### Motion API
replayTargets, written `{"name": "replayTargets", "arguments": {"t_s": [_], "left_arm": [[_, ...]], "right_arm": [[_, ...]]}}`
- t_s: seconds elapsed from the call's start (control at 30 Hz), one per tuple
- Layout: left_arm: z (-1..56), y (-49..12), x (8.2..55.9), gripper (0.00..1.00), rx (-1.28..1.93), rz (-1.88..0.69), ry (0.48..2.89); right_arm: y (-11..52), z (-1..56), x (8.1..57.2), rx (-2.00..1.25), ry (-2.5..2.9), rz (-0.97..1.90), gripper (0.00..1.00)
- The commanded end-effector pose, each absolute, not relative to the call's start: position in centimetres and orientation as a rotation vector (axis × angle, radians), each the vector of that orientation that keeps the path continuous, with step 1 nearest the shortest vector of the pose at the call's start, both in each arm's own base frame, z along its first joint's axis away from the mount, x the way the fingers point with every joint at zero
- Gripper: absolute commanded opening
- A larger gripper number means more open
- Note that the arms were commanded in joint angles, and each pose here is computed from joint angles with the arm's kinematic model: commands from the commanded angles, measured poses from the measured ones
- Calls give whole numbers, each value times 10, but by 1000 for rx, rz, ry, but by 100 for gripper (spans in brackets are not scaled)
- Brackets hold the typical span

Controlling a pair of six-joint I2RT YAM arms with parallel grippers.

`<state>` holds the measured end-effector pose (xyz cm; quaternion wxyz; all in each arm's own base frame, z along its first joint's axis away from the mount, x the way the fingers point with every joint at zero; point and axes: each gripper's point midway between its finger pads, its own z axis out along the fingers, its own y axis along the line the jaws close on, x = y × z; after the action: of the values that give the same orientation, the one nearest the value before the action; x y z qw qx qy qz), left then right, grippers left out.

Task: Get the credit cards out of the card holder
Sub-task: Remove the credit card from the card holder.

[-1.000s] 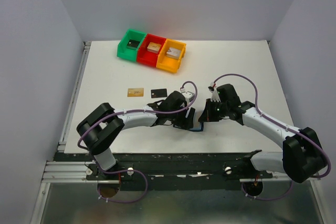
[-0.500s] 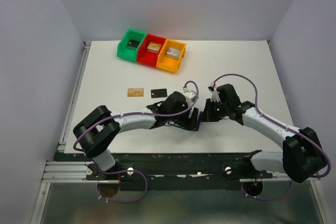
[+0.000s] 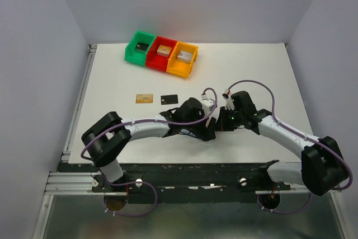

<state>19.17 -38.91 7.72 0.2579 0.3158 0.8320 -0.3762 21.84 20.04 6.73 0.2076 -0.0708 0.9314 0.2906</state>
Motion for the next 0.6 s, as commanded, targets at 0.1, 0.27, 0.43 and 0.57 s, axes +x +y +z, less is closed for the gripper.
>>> {"name": "replayTargets", "arguments": {"t_s": [0.1, 0.27, 0.43, 0.57], "left_arm": [[90, -366, 211, 79, 681, -894, 2223], [69, -323, 230, 76, 408, -882, 2318], [62, -317, 227, 75, 392, -876, 2351], [58, -311, 224, 78, 384, -858, 2364]], "right_arm": [[192, 62, 216, -159, 2605, 757, 0], [191, 58, 216, -153, 2619, 747, 0], [191, 61, 217, -155, 2606, 751, 0], [191, 60, 216, -158, 2610, 748, 0]]}}
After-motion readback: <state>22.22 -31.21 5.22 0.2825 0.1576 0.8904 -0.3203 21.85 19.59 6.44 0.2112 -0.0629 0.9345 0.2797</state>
